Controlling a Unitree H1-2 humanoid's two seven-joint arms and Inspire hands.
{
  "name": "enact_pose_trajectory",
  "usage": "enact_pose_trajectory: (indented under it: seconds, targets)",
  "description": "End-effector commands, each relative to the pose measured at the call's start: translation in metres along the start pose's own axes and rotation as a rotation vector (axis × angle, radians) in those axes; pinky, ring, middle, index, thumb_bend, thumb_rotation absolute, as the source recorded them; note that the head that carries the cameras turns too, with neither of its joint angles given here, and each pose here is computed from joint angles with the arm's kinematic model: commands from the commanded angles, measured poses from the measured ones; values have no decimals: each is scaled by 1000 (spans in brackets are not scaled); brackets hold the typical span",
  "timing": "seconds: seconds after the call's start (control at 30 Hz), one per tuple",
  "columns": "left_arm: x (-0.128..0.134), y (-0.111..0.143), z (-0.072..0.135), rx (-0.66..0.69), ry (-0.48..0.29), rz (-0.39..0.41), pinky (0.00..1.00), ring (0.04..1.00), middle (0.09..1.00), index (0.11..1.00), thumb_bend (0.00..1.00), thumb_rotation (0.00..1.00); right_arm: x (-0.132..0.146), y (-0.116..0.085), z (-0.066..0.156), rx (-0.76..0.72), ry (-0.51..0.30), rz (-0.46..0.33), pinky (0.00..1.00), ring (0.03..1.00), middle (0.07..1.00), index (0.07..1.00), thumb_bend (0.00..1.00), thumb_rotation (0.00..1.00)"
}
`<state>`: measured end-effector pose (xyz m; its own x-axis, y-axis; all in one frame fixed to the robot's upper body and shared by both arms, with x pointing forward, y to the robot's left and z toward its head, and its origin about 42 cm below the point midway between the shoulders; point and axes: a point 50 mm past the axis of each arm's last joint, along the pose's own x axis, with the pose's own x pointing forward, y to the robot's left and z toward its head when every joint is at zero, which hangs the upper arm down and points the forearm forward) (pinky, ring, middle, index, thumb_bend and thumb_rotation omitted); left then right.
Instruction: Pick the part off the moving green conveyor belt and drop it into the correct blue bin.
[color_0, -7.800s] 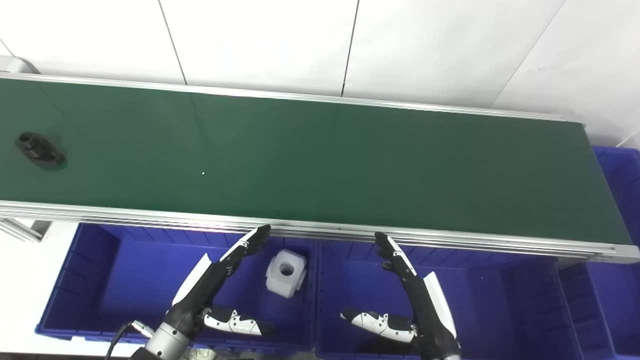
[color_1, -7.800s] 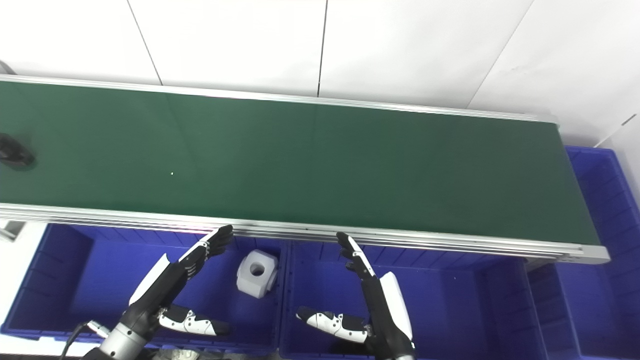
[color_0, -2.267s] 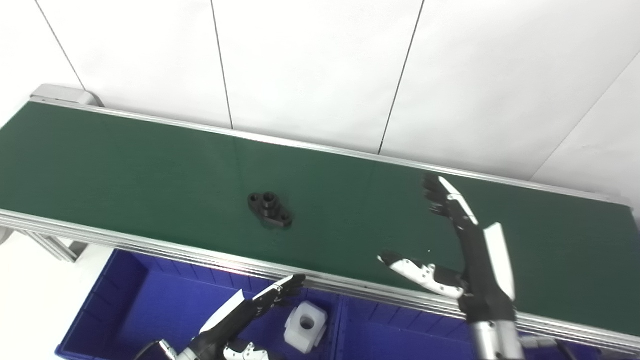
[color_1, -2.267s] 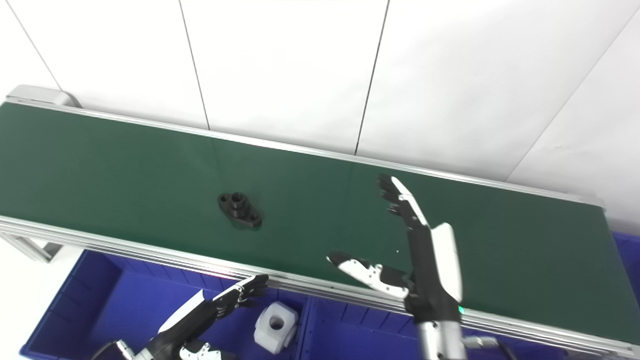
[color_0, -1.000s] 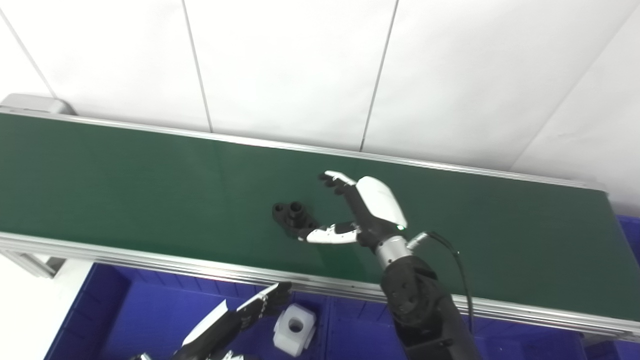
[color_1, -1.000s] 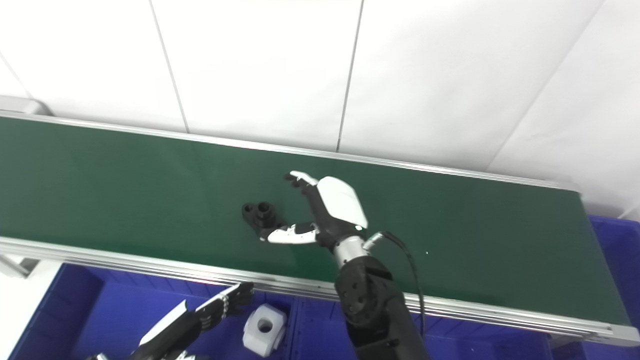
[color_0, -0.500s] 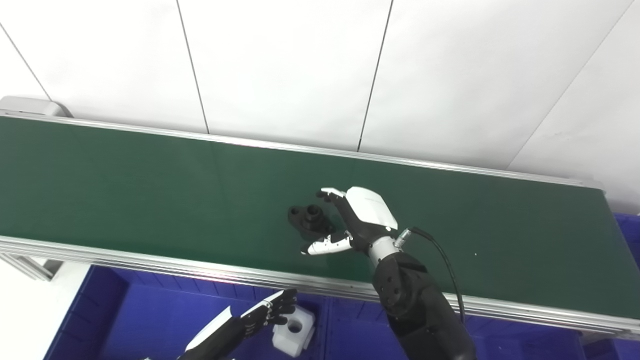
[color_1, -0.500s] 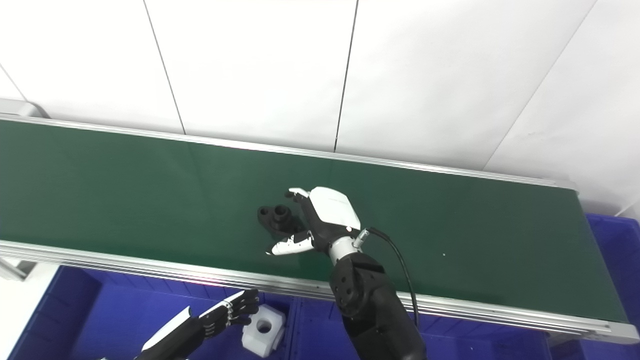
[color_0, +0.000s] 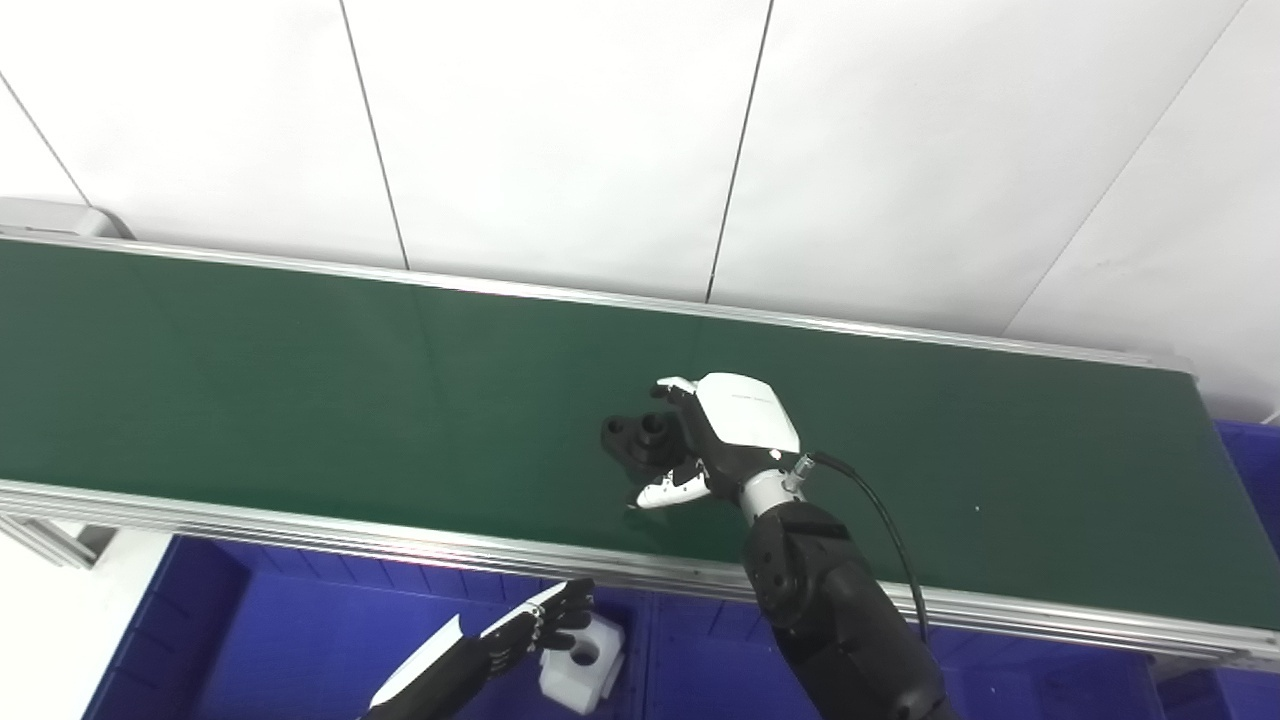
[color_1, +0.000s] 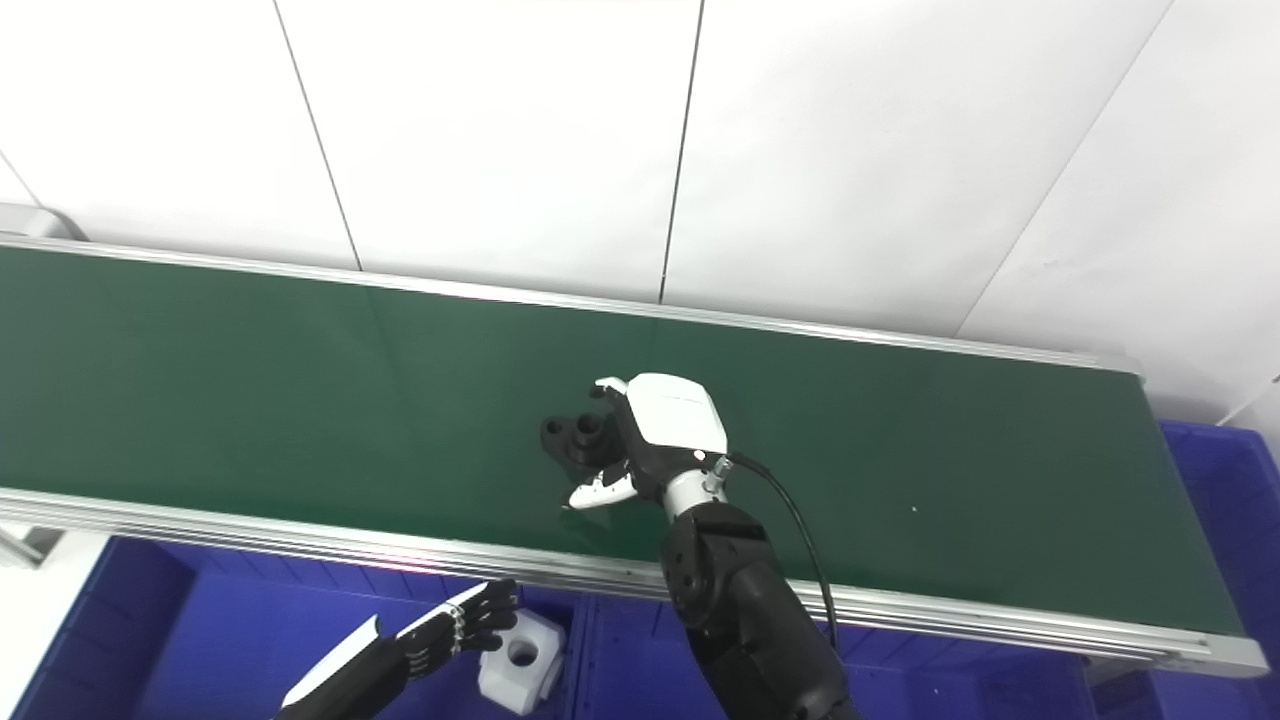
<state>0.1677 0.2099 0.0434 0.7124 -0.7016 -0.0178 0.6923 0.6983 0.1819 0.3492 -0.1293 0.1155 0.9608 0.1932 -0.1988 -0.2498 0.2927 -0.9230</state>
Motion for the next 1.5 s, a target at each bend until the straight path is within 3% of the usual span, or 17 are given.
enact_pose_trajectory:
  seconds: [0.0, 0.07, 0.13, 0.17, 0.2, 0.27, 0.4, 0.8, 0.93, 1.17, 1.3, 1.37, 1.47]
  targets:
    - [1, 3, 10, 20, -66, 13, 861, 911, 944, 954, 714, 750, 0, 4, 5, 1, -39, 21, 621, 650, 689, 730, 671, 198]
    - [1, 2, 10, 23, -66, 16, 859, 910, 944, 955, 711, 754, -1, 7, 2, -3, -40, 13, 526, 563, 619, 689, 644, 131]
    - [1, 2, 11, 26, -66, 16, 863, 911, 944, 955, 710, 754, -3, 10, 0, -15, -47, 3, 420, 481, 557, 572, 563, 128]
    - [1, 3, 11, 25, -69, 15, 863, 911, 944, 956, 710, 753, -4, 12, -2, -26, -51, 0, 397, 463, 544, 544, 544, 129]
    - [1, 3, 12, 25, -70, 14, 864, 913, 945, 957, 702, 747, -5, 14, -3, -33, -53, -3, 303, 373, 474, 514, 524, 129]
    - [1, 3, 13, 22, -74, 15, 862, 911, 944, 956, 698, 739, -6, 17, -5, -49, -53, 4, 249, 323, 432, 497, 512, 127]
    - [0, 4, 14, 31, -74, 17, 846, 902, 938, 950, 702, 738, -9, 19, -7, -70, -58, 18, 247, 321, 474, 489, 525, 8]
    - [1, 5, 15, 29, -82, 17, 858, 907, 939, 950, 689, 716, -21, 17, -8, -66, -62, 16, 230, 307, 477, 491, 526, 0]
    - [1, 3, 16, 32, -81, 25, 838, 898, 934, 946, 697, 712, -33, 11, -6, -45, -71, -20, 216, 290, 475, 491, 527, 0]
    - [1, 2, 21, 27, -87, 29, 825, 895, 938, 947, 693, 699, -82, -21, -1, 66, -92, -155, 206, 289, 477, 490, 526, 0]
    - [2, 1, 24, 17, -97, 34, 821, 893, 939, 947, 677, 678, -114, -38, -1, 116, -87, -211, 275, 354, 481, 490, 525, 0]
    - [2, 1, 26, 23, -100, 41, 820, 891, 934, 942, 676, 677, -127, -43, -2, 147, -81, -240, 272, 369, 440, 530, 518, 0]
    - [3, 0, 28, 19, -97, 49, 820, 890, 932, 939, 685, 684, -148, -46, -6, 168, -73, -266, 260, 343, 477, 493, 524, 0]
